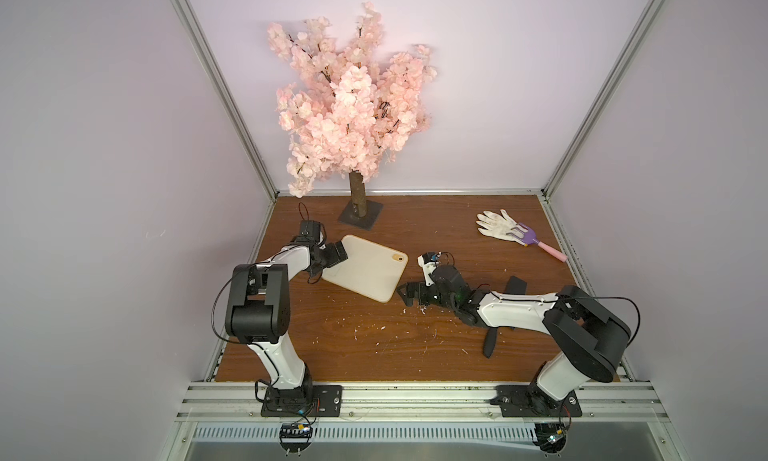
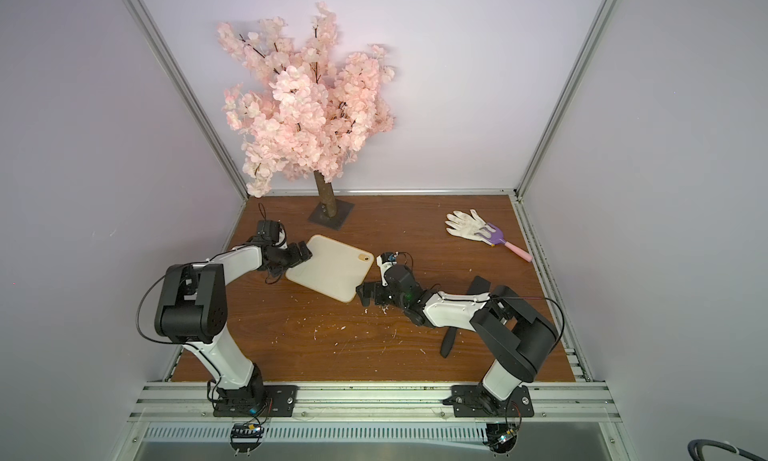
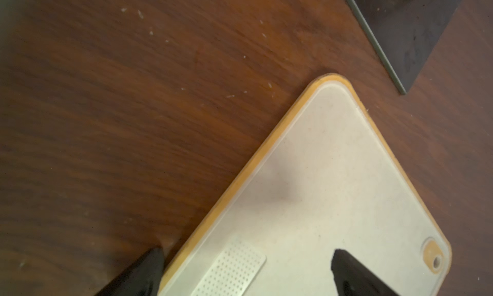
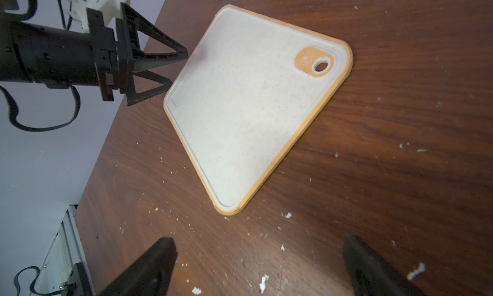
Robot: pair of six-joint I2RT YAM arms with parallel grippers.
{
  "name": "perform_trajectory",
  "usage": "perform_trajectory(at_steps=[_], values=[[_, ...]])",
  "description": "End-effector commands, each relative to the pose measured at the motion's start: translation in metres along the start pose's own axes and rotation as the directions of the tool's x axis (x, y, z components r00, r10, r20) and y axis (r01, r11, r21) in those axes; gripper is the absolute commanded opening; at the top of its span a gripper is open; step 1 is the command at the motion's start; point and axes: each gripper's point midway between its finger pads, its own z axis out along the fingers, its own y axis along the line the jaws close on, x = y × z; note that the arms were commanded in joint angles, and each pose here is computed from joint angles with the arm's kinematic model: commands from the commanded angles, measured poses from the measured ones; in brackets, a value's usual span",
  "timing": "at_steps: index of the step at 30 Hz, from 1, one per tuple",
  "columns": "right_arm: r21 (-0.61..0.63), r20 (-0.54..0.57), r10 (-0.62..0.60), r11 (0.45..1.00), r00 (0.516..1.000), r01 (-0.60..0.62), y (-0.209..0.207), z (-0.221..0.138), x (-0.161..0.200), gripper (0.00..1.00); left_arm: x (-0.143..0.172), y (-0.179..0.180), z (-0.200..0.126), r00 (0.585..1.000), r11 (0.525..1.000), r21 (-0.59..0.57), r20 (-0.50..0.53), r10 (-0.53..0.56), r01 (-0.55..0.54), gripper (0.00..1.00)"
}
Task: Align the knife with the edge of the cutting board
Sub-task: Adjust the work surface at the center of the board.
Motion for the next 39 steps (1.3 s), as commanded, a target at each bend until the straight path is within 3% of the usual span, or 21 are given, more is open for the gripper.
perform_trajectory(at_steps=[1, 8, 16, 39], values=[[-0.002, 0.008, 0.031, 1.000, 0.999, -0.031, -0.005, 0.001, -0.002, 0.99, 0.056, 0.006, 0.008, 0.983, 1.000, -0.029, -0.181, -0.014, 0.009, 0.96], [-0.022, -0.005, 0.061, 0.998, 0.998, -0.061, -0.012, 0.002, -0.001, 0.97, 0.069, -0.003, 0.009, 0.980, 1.000, -0.021, -0.201, 0.014, -0.018, 0.88], [-0.042, -0.014, 0.076, 0.996, 0.997, -0.076, -0.015, 0.001, -0.002, 0.96, 0.079, -0.012, 0.006, 0.978, 1.000, -0.012, -0.206, 0.013, -0.016, 0.87], [0.006, -0.046, 0.074, 0.997, 0.996, -0.074, -0.030, -0.010, 0.001, 0.99, 0.118, -0.040, -0.010, 0.982, 0.995, 0.088, -0.179, 0.054, -0.038, 1.00]])
